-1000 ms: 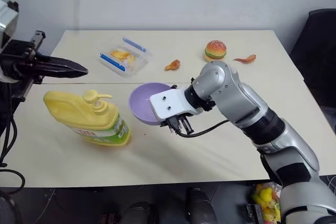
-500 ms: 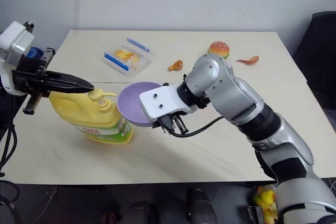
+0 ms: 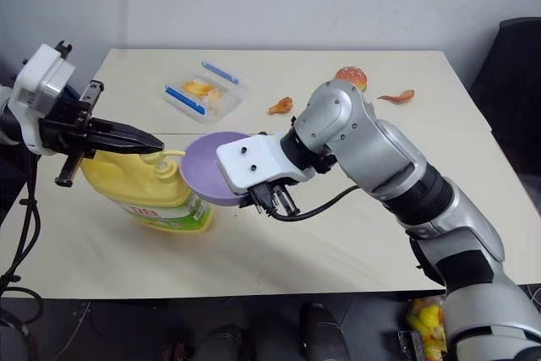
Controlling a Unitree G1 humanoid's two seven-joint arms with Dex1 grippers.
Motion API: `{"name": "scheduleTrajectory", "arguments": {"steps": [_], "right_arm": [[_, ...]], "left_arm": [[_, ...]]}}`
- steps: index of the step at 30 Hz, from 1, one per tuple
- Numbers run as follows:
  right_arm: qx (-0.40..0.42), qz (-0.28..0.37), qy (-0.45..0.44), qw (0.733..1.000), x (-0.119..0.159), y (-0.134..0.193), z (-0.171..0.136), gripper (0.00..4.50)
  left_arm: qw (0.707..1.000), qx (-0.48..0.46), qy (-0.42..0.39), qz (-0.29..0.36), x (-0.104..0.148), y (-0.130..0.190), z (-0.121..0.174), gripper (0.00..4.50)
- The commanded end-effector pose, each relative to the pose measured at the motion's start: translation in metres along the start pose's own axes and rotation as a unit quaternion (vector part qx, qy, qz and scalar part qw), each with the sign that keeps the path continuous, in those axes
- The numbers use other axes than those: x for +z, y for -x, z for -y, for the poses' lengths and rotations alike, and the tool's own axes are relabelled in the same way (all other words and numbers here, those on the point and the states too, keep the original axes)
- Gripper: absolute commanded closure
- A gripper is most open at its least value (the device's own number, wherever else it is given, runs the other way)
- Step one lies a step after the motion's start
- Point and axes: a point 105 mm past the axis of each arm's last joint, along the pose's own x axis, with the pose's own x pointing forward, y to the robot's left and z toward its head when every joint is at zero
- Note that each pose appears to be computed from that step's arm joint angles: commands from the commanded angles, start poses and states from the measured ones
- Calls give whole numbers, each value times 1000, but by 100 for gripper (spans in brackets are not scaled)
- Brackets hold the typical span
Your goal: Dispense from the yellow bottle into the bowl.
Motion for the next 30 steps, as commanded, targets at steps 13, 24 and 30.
{"name": "scheduleTrajectory", "arguments": {"steps": [13,24,30], "right_arm": [[-3,14,36,999,20,15,2,450],[14,27,42,999,22,14,0,450],[19,29,44,998,22,14,-1,450]], "left_arm": [[995,-38,13,-88,-49,-14,18,448],[997,-21,17,-72,-47,-13,10,448],[999,-11,21,-36,-33,-14,6,448]]}}
